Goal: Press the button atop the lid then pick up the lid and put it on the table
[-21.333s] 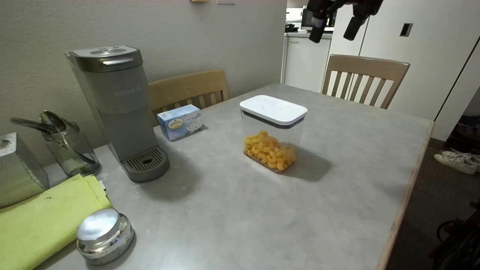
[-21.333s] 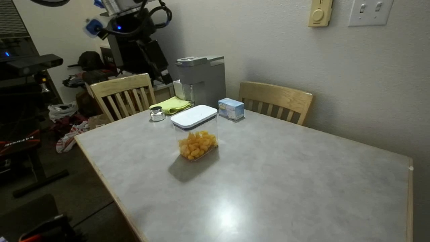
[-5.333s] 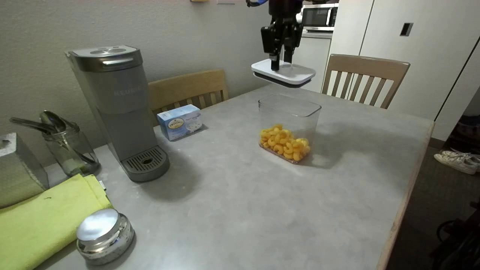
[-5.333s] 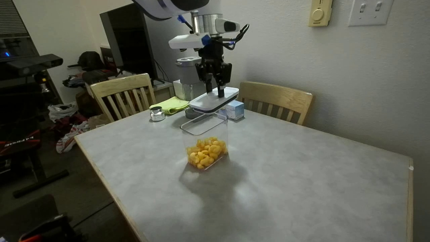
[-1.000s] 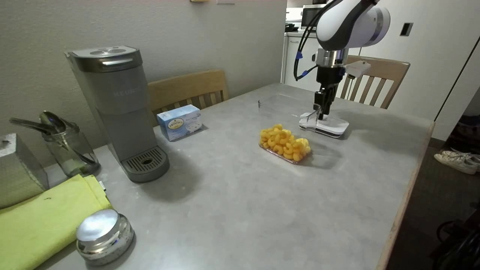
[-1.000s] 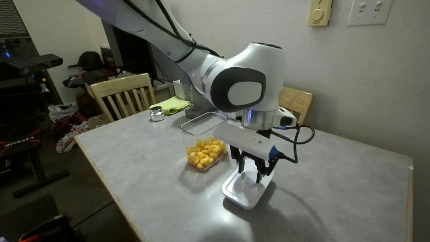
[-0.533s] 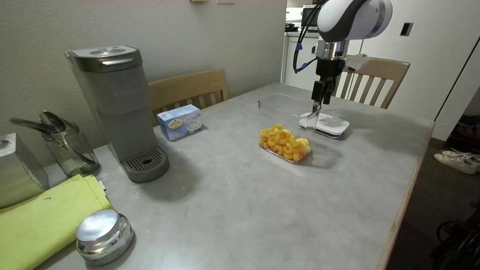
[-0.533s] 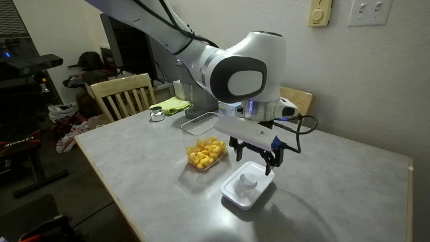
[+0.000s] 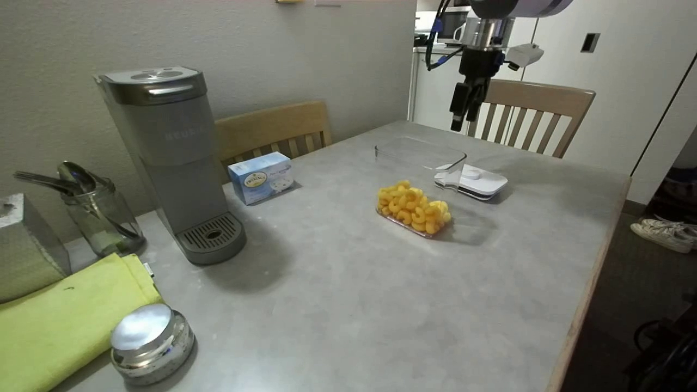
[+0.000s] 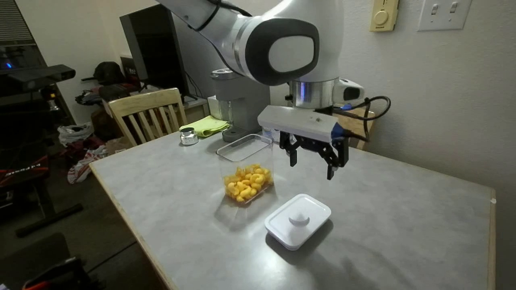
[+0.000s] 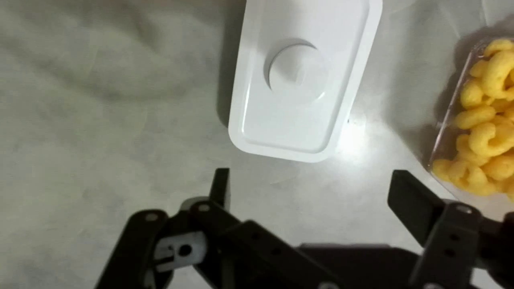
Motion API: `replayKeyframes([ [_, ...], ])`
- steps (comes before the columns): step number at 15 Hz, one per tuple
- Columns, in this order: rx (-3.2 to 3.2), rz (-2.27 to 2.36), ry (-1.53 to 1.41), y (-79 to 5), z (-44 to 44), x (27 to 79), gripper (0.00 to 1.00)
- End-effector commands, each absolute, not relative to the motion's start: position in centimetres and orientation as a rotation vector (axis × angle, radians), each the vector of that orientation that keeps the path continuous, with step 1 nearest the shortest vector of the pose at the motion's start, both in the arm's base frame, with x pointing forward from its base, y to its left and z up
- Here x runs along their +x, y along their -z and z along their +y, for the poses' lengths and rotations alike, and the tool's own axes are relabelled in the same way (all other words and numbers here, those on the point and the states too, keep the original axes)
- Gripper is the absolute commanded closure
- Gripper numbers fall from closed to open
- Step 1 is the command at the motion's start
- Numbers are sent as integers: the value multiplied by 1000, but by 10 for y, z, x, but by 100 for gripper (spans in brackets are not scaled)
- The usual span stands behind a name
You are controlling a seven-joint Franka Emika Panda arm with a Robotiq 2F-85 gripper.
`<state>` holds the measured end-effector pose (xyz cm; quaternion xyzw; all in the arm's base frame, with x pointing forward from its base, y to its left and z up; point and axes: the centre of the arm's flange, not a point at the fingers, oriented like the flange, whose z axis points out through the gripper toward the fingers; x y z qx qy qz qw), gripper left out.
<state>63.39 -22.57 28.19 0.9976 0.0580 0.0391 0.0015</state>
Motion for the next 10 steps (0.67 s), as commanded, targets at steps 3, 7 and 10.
replayKeyframes([
  [3, 3115, 201, -190, -317, -221, 616, 0],
  [7, 3108, 193, -220, -337, -219, 614, 0],
  [10, 3103, 183, -221, -335, -223, 627, 0],
])
